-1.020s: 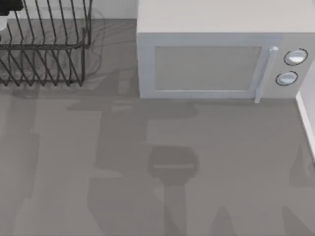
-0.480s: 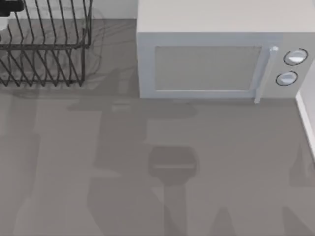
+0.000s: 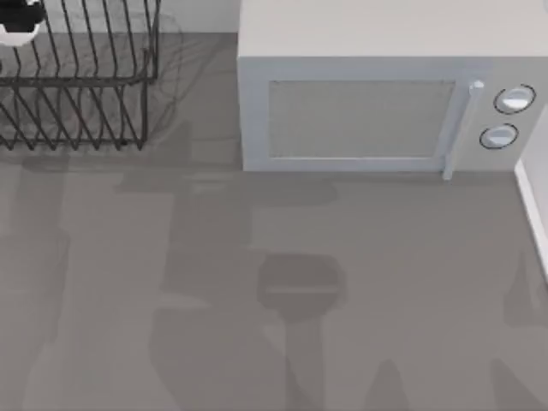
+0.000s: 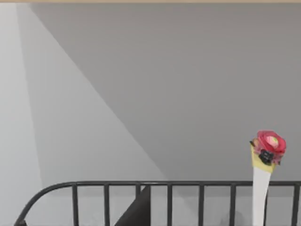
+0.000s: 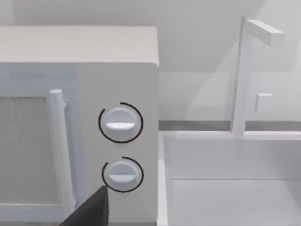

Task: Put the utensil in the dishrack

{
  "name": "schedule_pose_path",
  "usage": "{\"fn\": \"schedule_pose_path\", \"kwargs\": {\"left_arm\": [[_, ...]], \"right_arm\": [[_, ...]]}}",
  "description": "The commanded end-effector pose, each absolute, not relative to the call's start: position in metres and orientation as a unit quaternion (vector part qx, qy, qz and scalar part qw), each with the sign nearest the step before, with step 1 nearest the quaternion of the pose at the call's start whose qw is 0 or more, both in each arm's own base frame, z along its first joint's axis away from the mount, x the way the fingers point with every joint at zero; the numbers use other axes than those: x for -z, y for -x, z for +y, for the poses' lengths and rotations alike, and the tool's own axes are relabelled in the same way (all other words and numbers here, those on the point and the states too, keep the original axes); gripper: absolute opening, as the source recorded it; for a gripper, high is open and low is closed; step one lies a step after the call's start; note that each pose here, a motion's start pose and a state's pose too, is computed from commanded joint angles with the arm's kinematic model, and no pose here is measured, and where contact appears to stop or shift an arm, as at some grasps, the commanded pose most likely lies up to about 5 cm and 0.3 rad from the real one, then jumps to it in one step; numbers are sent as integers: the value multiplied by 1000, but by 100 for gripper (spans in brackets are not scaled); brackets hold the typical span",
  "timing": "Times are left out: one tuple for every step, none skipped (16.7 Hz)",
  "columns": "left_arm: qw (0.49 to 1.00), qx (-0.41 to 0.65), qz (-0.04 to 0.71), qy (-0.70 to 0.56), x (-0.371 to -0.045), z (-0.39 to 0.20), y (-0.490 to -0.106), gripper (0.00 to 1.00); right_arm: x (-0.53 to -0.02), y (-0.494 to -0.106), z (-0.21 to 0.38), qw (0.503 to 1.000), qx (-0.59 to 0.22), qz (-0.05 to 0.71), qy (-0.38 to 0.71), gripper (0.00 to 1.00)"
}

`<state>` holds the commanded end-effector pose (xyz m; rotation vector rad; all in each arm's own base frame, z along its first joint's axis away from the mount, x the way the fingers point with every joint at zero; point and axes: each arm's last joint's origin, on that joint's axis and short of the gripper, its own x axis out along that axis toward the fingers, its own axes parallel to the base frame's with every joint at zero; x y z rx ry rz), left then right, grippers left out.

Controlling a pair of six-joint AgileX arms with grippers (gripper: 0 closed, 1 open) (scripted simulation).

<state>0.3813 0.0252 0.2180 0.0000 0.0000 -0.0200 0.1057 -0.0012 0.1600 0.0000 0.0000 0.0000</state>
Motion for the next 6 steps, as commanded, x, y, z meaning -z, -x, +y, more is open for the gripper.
{"fn": "schedule_pose_path", "kwargs": {"left_arm": [[1000, 10, 0, 0, -218, 25, -381, 100], [1000, 10, 0, 0, -218, 25, -381, 100], [1000, 10, 0, 0, -218, 25, -381, 100], [1000, 10, 0, 0, -218, 25, -381, 100], [1000, 10, 0, 0, -218, 25, -381, 100], [1000, 10, 0, 0, -218, 25, -381, 100]], "right_arm": [[-160, -106, -1, 1000, 0, 0, 0, 100], [-160, -106, -1, 1000, 0, 0, 0, 100], [-160, -106, -1, 1000, 0, 0, 0, 100], [-160, -106, -1, 1000, 0, 0, 0, 100], [-160, -106, -1, 1000, 0, 0, 0, 100], [-160, -106, -1, 1000, 0, 0, 0, 100]]}}
